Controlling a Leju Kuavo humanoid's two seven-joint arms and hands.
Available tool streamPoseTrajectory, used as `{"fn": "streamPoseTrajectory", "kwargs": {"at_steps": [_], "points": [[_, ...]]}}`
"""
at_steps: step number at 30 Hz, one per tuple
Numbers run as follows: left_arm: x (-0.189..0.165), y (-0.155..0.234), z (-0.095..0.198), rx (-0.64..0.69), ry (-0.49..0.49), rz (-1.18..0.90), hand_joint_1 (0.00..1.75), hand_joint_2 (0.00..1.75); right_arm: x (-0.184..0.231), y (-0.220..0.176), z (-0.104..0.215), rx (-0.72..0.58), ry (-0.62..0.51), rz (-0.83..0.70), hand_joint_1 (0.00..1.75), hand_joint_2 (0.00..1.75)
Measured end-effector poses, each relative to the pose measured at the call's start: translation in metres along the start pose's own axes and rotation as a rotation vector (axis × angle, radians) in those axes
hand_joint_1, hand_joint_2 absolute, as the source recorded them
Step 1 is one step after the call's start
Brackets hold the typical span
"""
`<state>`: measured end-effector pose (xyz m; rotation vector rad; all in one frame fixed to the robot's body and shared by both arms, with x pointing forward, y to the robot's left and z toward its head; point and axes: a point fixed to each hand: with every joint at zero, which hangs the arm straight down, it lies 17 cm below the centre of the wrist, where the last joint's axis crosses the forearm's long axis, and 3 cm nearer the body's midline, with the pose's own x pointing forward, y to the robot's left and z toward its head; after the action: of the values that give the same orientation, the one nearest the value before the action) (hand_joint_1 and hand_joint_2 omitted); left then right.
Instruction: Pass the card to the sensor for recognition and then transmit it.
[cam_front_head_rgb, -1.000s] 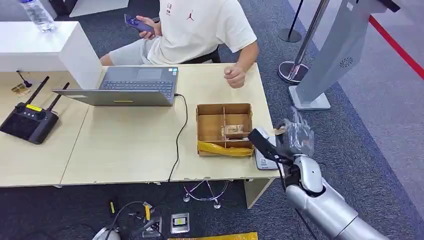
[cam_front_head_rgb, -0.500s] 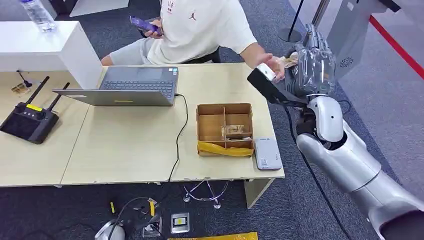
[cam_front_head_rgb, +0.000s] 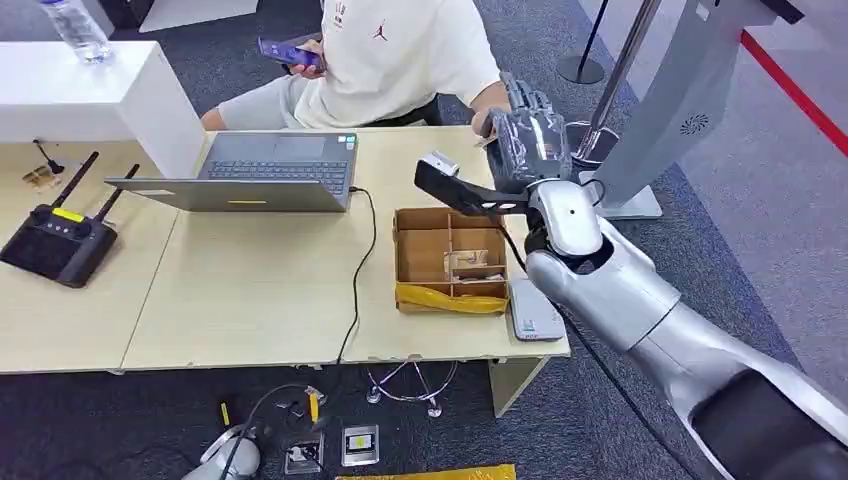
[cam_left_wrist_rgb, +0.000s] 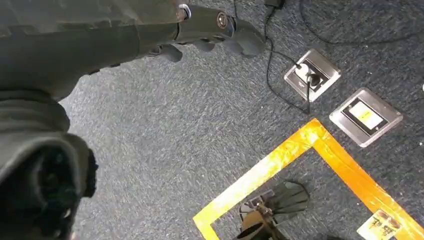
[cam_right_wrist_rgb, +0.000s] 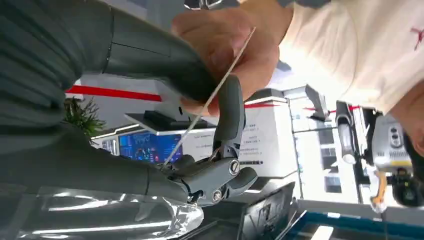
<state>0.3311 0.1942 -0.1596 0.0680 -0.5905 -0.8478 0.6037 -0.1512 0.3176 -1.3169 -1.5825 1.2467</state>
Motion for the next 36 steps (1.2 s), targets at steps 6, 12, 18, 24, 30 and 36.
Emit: {"fn": "streamPoseTrajectory", "kwargs": {"at_steps": [6, 12, 18, 24, 30, 36], "points": [[-0.002, -0.001, 0.0, -0.004, 0.007, 0.006, 0.0, 0.0, 0.004, 0.033, -0.002, 0.072, 0.007, 0.026, 0.0, 1.75], [-0.003, -0.002, 0.0, -0.006, 0.009, 0.012, 0.0, 0.0, 0.003, 0.05, 0.0, 0.096, 0.017, 0.047, 0.0, 1.75], [-0.004, -0.002, 0.0, -0.007, 0.011, 0.016, 0.0, 0.0, 0.0, 0.058, 0.001, 0.095, 0.026, 0.054, 0.0, 1.75], [-0.006, -0.002, -0.001, -0.008, 0.017, 0.015, 0.0, 0.0, -0.007, 0.05, -0.001, 0.035, 0.051, 0.016, 0.0, 1.75], [-0.012, -0.006, -0.001, -0.013, 0.026, 0.018, 0.0, 0.0, -0.028, 0.03, 0.006, -0.061, 0.103, -0.066, 0.0, 1.75], [-0.018, -0.009, 0.0, -0.019, 0.035, 0.025, 0.0, 0.0, -0.039, 0.02, 0.028, -0.125, 0.116, -0.165, 0.0, 1.75]]}}
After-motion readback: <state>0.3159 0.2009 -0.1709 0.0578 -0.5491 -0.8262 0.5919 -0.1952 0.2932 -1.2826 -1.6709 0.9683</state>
